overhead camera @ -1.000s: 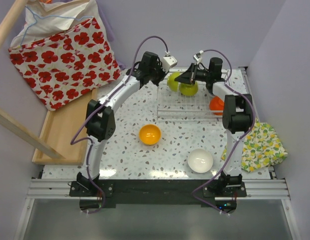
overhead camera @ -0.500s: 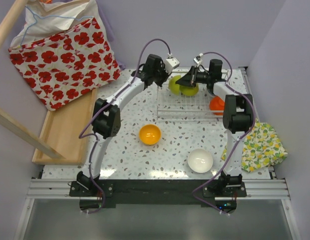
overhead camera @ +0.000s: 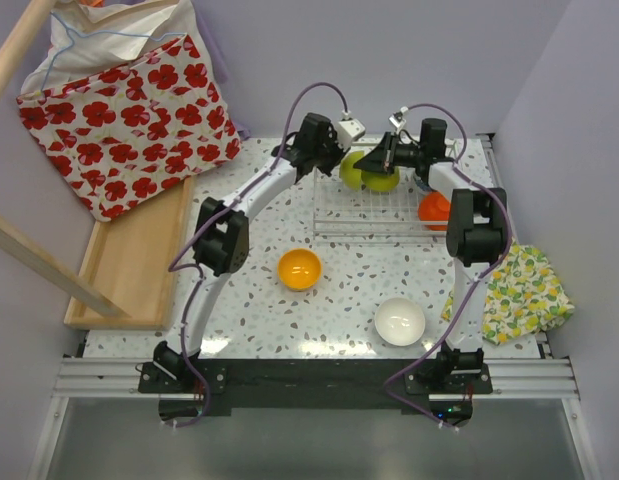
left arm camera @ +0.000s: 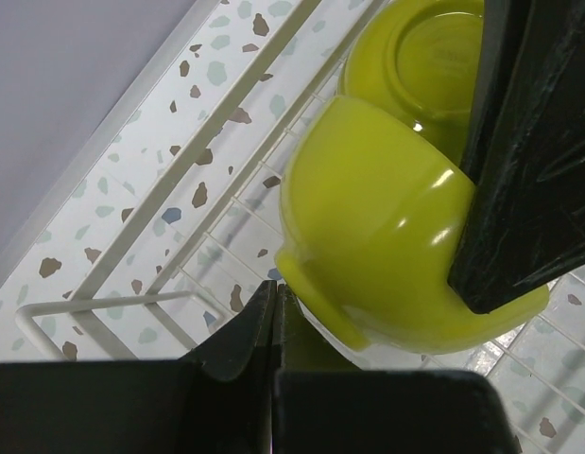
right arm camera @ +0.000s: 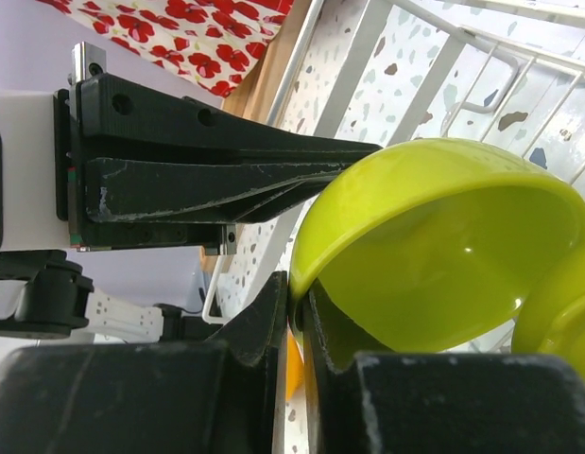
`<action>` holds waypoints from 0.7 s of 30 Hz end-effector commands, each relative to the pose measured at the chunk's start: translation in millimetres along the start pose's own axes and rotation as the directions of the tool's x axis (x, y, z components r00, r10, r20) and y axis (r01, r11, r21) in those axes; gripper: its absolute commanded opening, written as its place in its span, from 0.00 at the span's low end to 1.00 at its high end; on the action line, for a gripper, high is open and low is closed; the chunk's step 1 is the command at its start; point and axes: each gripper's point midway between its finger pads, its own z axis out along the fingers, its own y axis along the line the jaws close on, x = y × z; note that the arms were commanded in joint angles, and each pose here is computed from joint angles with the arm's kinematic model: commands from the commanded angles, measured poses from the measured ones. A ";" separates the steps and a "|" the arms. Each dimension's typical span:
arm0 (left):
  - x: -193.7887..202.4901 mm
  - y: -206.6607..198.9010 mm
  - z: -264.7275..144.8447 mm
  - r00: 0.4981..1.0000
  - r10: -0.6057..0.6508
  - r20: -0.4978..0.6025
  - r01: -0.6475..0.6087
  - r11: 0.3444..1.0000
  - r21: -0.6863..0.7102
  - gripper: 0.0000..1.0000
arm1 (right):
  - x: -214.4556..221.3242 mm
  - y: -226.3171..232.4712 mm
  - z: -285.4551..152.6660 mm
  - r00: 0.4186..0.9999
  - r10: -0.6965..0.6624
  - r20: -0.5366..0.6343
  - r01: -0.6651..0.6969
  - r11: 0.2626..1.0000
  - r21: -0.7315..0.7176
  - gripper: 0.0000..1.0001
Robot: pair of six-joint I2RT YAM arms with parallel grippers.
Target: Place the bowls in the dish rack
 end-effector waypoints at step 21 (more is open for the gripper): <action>-44.2 -29.0 11.9 0.992 -0.011 0.130 0.005 0.999 0.048 0.00 | -63.0 -11.2 -89.9 0.962 -0.231 0.144 0.165 0.915 0.367 0.42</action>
